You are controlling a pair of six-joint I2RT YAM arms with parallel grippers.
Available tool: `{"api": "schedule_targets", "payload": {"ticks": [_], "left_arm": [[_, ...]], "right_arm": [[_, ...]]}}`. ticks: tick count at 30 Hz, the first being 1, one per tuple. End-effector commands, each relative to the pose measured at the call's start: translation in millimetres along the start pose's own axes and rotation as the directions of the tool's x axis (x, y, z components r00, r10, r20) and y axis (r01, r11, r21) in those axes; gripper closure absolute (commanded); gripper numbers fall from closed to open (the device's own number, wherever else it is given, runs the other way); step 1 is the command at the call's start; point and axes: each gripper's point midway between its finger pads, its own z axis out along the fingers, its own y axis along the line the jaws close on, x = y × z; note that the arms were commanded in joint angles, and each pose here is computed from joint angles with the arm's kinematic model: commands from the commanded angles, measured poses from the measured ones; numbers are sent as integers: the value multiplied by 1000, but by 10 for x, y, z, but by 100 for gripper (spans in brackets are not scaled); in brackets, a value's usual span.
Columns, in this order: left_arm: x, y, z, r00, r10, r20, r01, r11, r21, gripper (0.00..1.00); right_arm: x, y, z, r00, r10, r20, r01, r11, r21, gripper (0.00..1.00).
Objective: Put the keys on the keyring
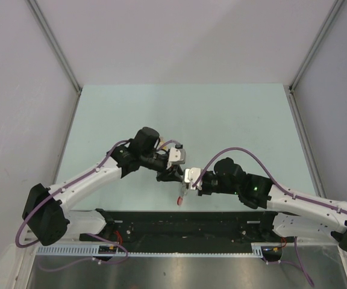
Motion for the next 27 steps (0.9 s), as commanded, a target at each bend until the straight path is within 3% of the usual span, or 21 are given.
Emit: {"api": "schedule_targets", "payload": {"ticks": [1,18,23,26,27], "left_arm": [[-148,-151,-16,999,41,36,-44,995,89,65],[-134,-247,0,1000,-2,28,-2,988,156,66],[-132,-230,16,1000,-16,24,12,988,156,72],[-123,-227,21,1000,-23,20,20,988,156,81],[-127,-225,19,1000,-24,20,21,988,154,89]], "right_arm": [[-336,-147,-36,996,-30,87,27,999,41,100],[-364,-149,-50,995,-34,93,30,998,47,100],[-358,-137,-47,995,-35,91,31,999,44,100],[-368,-142,-52,995,-35,94,31,998,45,100],[-363,-143,-53,995,-36,92,32,998,46,100]]}}
